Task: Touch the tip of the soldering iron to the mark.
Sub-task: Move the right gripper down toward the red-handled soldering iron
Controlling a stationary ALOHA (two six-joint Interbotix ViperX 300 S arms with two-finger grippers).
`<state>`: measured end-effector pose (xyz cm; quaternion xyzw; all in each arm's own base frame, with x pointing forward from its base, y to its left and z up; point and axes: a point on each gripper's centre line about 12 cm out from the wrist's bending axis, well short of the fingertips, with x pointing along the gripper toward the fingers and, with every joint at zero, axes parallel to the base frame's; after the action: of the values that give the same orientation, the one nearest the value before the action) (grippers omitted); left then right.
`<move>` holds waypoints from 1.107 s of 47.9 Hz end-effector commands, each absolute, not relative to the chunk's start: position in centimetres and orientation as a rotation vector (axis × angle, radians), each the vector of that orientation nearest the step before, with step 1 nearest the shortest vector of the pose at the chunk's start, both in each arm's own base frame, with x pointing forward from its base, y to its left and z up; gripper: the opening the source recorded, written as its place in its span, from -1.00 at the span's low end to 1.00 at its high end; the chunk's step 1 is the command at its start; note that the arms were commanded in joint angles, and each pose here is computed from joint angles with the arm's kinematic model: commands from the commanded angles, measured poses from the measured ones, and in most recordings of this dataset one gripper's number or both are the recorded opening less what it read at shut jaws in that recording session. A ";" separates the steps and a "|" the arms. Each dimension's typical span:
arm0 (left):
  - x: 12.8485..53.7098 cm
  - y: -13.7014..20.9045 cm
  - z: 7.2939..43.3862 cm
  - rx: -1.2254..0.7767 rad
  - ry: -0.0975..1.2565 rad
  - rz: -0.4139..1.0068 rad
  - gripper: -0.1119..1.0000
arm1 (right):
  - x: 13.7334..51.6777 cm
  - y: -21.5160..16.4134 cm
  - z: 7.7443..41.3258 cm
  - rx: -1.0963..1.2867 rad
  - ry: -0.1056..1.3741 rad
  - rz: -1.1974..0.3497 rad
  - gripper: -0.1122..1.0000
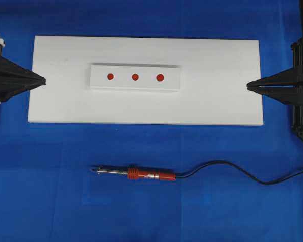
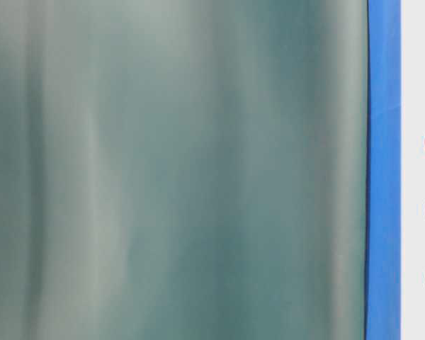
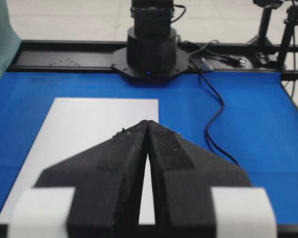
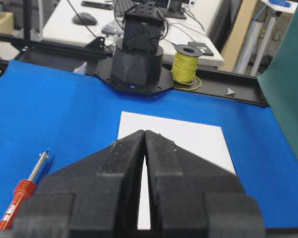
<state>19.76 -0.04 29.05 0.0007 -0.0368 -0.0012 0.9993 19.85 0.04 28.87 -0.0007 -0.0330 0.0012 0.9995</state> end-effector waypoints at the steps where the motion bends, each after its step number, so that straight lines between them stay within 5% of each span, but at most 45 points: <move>1: 19.9 -0.3 29.3 0.010 -0.083 -0.016 -0.79 | 20.1 0.0 30.1 0.003 -0.097 0.002 -0.80; 7: 19.8 -0.3 29.4 0.007 -0.083 -0.016 -0.79 | 20.5 0.3 30.2 0.005 -0.077 0.013 -0.91; 24: 19.8 -0.3 29.1 0.002 -0.069 -0.016 -0.79 | 21.7 1.6 30.1 0.030 -0.028 0.072 -0.82; 31: 19.9 -0.3 29.1 0.002 -0.069 -0.017 -0.79 | 22.8 2.1 29.4 0.080 0.021 0.089 -0.42; 43: 19.8 -0.3 28.9 -0.001 -0.066 -0.017 -0.79 | 25.6 4.1 26.9 0.161 0.137 0.146 0.81; 53: 19.8 -0.3 28.9 -0.002 -0.064 -0.016 -0.79 | 29.1 6.0 24.8 0.231 0.210 0.171 0.74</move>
<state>19.71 -0.28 28.57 -0.0018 -0.0276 -0.0074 0.9996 27.53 5.37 24.34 0.1055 0.1109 0.0817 0.9848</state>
